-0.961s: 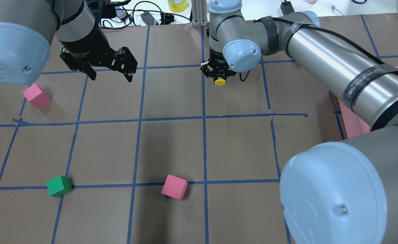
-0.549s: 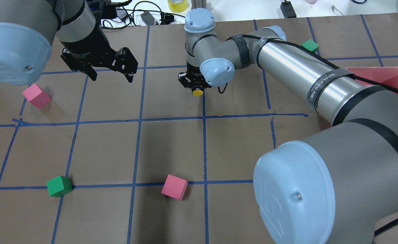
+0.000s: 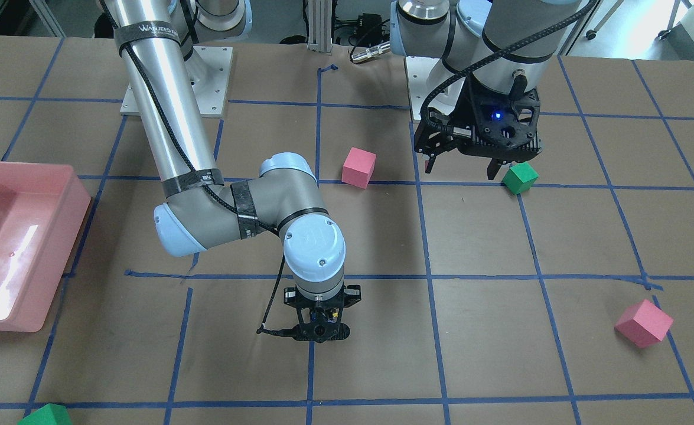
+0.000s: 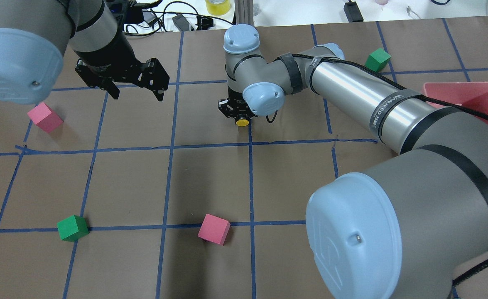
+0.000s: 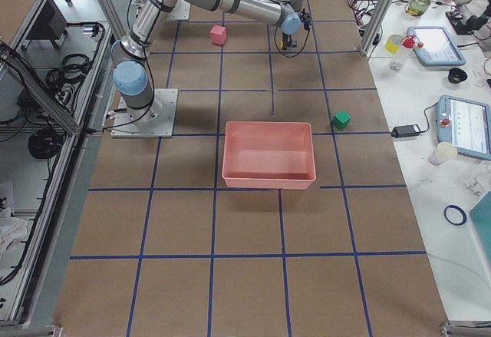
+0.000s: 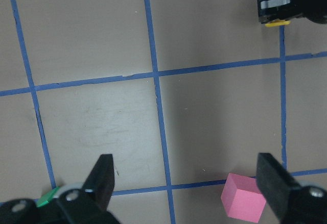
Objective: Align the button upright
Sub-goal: 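Carry the button with the right gripper to the table center and lower it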
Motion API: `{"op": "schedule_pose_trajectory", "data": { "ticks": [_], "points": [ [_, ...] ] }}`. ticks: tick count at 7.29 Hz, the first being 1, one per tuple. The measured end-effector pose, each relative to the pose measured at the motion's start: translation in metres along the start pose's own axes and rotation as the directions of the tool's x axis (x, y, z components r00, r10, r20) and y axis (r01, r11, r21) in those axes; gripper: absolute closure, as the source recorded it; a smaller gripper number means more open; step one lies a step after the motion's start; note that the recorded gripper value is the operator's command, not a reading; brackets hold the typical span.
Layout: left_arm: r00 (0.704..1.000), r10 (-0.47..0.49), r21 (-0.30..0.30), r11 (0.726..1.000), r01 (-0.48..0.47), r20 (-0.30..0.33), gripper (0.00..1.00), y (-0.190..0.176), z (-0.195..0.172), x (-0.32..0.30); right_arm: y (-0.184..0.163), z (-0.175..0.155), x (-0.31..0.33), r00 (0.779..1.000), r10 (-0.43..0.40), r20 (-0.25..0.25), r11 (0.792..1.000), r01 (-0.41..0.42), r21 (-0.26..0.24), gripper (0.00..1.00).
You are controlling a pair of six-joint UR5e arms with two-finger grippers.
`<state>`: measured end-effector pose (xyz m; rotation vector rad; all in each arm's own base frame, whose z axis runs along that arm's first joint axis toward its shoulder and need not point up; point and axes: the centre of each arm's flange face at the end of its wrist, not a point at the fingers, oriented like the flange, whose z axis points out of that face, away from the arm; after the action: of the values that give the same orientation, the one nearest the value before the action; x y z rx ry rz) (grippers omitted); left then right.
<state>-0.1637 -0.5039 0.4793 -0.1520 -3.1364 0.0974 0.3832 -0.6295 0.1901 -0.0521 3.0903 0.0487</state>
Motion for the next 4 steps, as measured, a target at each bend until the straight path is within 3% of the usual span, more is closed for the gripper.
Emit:
{"op": "schedule_pose_trajectory", "data": {
  "ticks": [1, 2, 4],
  "points": [
    [1.0, 0.0, 0.0, 1.0, 0.0, 0.0, 0.0, 0.0001, -0.0001, 0.0002, 0.0005, 0.0001, 0.0001, 1.0, -0.02, 0.002, 1.0, 0.02, 0.007, 0.12],
    [1.0, -0.001, 0.001, 1.0, 0.001, 0.0, 0.0, 0.0003, -0.0004, 0.0005, 0.0005, 0.0004, 0.0002, 1.0, -0.03, 0.003, 0.999, 0.03, 0.011, 0.0],
    [1.0, -0.007, 0.002, 1.0, 0.007, 0.0, 0.0, 0.0009, -0.0006, 0.0008, 0.0012, 0.0009, 0.0004, 1.0, -0.031, 0.003, 0.999, 0.031, 0.012, 0.0]
  ]
}}
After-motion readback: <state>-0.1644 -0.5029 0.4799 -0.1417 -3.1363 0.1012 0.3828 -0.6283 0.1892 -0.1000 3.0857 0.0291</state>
